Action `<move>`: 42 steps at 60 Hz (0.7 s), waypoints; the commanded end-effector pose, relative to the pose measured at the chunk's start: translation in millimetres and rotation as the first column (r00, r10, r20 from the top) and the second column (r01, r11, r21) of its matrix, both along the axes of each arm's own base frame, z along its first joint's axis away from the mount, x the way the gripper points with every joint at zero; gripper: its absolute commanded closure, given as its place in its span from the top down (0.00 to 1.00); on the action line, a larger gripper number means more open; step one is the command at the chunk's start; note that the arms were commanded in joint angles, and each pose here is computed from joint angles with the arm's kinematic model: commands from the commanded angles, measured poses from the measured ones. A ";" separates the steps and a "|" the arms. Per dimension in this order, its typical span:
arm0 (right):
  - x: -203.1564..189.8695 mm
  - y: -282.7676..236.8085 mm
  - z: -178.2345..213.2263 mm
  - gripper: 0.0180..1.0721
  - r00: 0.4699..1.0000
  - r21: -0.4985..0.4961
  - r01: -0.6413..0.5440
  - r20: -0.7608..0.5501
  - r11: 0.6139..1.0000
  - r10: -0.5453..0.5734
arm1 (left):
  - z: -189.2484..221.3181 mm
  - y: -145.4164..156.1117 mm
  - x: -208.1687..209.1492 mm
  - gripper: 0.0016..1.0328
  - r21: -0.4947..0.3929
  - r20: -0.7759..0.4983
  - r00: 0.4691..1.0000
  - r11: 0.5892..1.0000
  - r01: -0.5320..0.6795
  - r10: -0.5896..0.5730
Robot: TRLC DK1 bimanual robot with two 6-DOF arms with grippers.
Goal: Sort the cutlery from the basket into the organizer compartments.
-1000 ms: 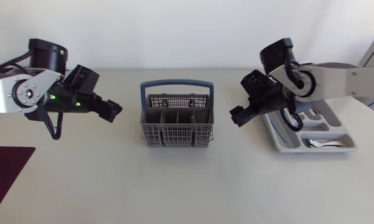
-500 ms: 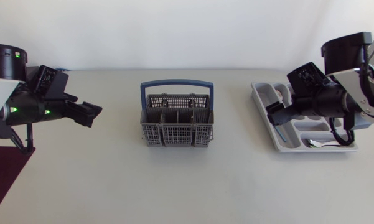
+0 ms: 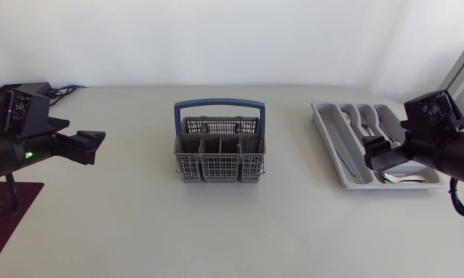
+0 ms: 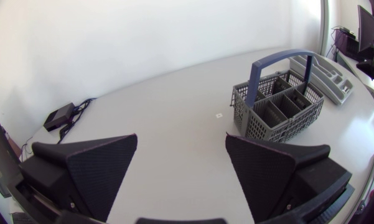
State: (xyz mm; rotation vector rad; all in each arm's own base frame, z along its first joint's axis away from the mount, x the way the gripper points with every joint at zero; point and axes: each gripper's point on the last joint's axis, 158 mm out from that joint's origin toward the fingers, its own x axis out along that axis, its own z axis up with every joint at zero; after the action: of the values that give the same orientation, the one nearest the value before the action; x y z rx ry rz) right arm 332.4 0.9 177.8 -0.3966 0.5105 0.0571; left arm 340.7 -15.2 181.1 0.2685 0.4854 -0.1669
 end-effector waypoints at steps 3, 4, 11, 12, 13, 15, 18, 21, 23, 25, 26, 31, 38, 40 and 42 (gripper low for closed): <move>-13.2 -9.5 8.2 0.95 0.997 0.009 0.042 0.070 0.999 -0.042 | 6.5 7.1 -10.7 0.95 -0.021 0.042 0.998 0.999 -0.038 0.039; -15.0 -10.0 8.1 0.95 0.996 0.009 0.043 0.076 0.999 -0.044 | 7.9 7.1 -11.9 0.95 -0.019 0.048 0.998 0.999 -0.037 0.038; -22.1 -10.8 10.9 0.95 0.994 0.006 0.042 0.101 0.999 -0.042 | 8.1 4.9 -19.4 0.95 -0.008 0.071 0.997 1.000 -0.026 0.026; -23.0 -11.6 11.2 0.95 0.994 0.006 0.045 0.104 0.999 -0.045 | 8.7 4.9 -19.9 0.95 -0.008 0.074 0.997 1.000 -0.026 0.026; -24.0 -12.3 11.5 0.95 0.993 0.006 0.047 0.106 0.999 -0.047 | 8.3 4.8 -20.8 0.95 -0.008 0.077 0.997 1.000 -0.026 0.026; -25.7 -13.3 14.0 0.95 0.992 0.006 0.049 0.115 0.999 -0.049 | 10.0 5.3 -21.7 0.95 -0.012 0.090 0.995 1.000 -0.029 0.030; -30.0 -16.2 16.9 0.95 0.990 0.007 0.058 0.130 0.998 -0.058 | 18.8 8.1 -24.7 0.95 -0.024 0.148 0.988 0.999 -0.042 0.045; -34.4 -18.1 20.4 0.95 0.986 0.007 0.063 0.153 0.998 -0.064 | 25.1 12.3 -29.3 0.95 -0.045 0.196 0.978 0.997 -0.061 0.068; -38.4 -18.2 21.9 0.95 0.983 0.007 0.063 0.172 0.998 -0.063 | 32.1 17.6 -34.9 0.95 -0.075 0.247 0.964 0.994 -0.084 0.100; -40.8 -18.5 20.1 0.95 0.982 0.007 0.064 0.177 0.998 -0.064 | 36.8 22.9 -38.9 0.95 -0.080 0.285 0.951 0.992 -0.100 0.119; -41.7 -19.0 20.3 0.95 0.981 0.008 0.066 0.181 0.998 -0.066 | 38.3 23.7 -40.0 0.95 -0.081 0.294 0.948 0.991 -0.103 0.122; -47.3 -23.0 16.8 0.95 0.978 0.009 0.079 0.192 0.997 -0.080 | 41.1 29.3 -47.9 0.95 -0.129 0.329 0.930 0.983 -0.128 0.164; -53.3 -22.4 13.8 0.95 0.971 0.043 0.083 0.223 0.996 -0.090 | 33.6 26.5 -55.3 0.95 -0.148 0.336 0.927 0.981 -0.126 0.169; -54.7 -21.7 12.6 0.95 0.969 0.056 0.082 0.231 0.995 -0.093 | 31.5 25.8 -57.1 0.95 -0.153 0.338 0.926 0.980 -0.125 0.171; -56.2 -21.0 11.3 0.95 0.966 0.069 0.081 0.239 0.994 -0.095 | 29.3 25.0 -59.0 0.95 -0.158 0.340 0.925 0.980 -0.124 0.172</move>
State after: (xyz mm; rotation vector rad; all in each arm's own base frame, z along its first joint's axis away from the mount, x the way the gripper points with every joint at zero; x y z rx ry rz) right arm 279.7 -19.4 198.0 -0.3618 0.2935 -0.0540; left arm 285.5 10.6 222.8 0.1628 0.1315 -0.0041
